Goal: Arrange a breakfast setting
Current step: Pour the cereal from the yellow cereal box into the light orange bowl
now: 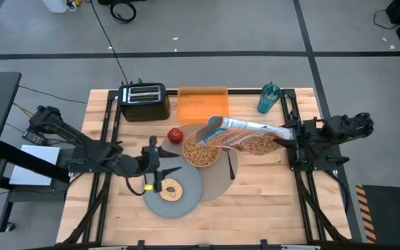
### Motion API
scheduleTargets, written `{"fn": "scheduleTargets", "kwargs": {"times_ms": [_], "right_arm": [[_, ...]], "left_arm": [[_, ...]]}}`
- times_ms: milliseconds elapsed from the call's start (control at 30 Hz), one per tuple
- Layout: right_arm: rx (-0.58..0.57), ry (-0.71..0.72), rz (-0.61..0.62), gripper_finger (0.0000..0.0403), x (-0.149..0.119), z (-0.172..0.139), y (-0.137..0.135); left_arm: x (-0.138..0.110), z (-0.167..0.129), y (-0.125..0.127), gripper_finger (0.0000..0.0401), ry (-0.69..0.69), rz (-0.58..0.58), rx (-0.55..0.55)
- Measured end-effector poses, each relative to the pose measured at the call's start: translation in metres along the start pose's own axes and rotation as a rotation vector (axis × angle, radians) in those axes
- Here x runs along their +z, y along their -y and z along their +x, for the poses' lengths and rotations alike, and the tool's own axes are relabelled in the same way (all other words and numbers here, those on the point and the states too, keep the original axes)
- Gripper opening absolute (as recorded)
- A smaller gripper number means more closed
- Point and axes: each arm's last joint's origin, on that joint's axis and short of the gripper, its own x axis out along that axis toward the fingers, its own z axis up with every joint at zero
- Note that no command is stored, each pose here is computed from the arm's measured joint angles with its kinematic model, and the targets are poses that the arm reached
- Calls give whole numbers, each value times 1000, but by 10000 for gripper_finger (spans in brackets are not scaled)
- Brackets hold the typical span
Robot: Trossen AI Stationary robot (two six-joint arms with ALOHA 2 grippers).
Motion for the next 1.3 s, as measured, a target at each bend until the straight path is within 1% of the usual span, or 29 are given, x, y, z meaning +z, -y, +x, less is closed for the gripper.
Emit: {"fn": "scheduleTargets", "kwargs": {"times_ms": [133, 233, 333, 433, 533, 667, 800, 867, 1033, 1100, 1167, 1233, 1300], "right_arm": [[39, 191, 19, 200, -15, 3, -3], [113, 297, 26, 200, -20, 10, -8], [146, 421, 27, 200, -27, 16, -12], [137, 538, 20, 200, -31, 18, -13], [134, 631, 12, 200, -37, 18, -14], [144, 721, 1, 200, -38, 17, -14], [171, 714, -21, 200, -37, 21, -17], [167, 720, -25, 200, -35, 22, -17], [160, 706, -29, 200, -35, 24, -18], [162, 706, -31, 200, -35, 24, -18], [175, 704, -44, 201, -35, 24, -19], [183, 699, -48, 202, -36, 25, -19], [184, 681, -53, 205, -37, 26, -19]], "left_arm": [[-38, 14, 2, 201, 154, -28, 3], [-63, 25, -1, 201, 227, -82, 18], [-72, 35, -4, 208, 288, -136, 32], [-78, 51, -5, 227, 309, -143, 23], [-69, 70, -8, 252, 376, -158, -15], [-55, 102, -12, 278, 433, -124, -34], [-29, 140, -17, 283, 501, -93, -39], [-19, 158, -19, 283, 526, -76, -64], [1, 183, -21, 283, 589, -59, -151], [5, 188, -20, 279, 597, -82, -159], [12, 190, -20, 265, 619, -106, -163], [17, 190, -21, 239, 636, -124, -167], [19, 189, -21, 203, 647, -127, -167]]}}
